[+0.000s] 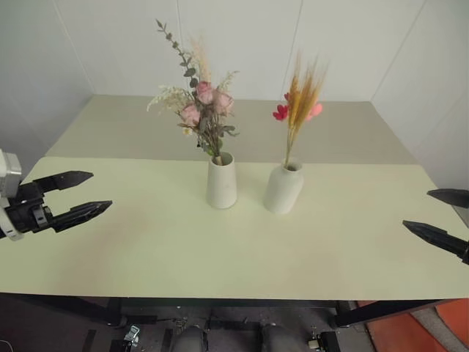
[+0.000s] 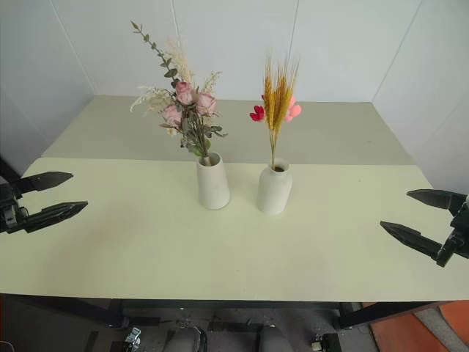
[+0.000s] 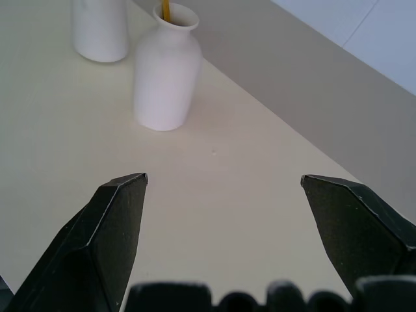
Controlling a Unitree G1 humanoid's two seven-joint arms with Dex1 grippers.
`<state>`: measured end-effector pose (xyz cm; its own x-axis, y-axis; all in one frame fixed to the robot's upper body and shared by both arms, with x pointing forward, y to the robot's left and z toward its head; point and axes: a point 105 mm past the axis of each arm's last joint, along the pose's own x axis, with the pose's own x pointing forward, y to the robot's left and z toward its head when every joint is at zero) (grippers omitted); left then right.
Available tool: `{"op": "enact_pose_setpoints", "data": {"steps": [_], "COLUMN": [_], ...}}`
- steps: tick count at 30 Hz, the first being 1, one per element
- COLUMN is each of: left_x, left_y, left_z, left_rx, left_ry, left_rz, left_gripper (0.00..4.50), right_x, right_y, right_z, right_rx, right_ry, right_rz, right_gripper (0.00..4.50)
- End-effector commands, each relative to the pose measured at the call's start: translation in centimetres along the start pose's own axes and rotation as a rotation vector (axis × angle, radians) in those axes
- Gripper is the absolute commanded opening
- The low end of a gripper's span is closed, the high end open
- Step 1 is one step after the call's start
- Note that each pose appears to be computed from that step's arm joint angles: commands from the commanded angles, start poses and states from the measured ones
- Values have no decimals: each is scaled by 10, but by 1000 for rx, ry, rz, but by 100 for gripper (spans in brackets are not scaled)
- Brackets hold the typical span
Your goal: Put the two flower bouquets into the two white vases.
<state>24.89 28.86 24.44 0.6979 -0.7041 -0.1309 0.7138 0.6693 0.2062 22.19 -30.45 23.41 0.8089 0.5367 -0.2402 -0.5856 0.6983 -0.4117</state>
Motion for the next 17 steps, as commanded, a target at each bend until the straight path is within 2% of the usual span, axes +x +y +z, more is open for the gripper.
{"op": "enact_pose_setpoints", "data": {"steps": [1,7,17], "left_x": [-1,6,25], "left_y": [-1,0,13], "left_z": [15,9,13], "left_rx": [59,37,66], "left_ry": [-30,-13,-28], "left_rz": [-6,-49,-96], "left_gripper": [447,447,447], "right_x": [-7,-11,-23], "right_y": [-6,-3,6], "right_z": [9,14,8], "right_rx": [-47,-52,-46], "right_ry": [-6,-18,-12], "right_rz": [-45,-78,-166], "right_gripper": [449,449,449]}}
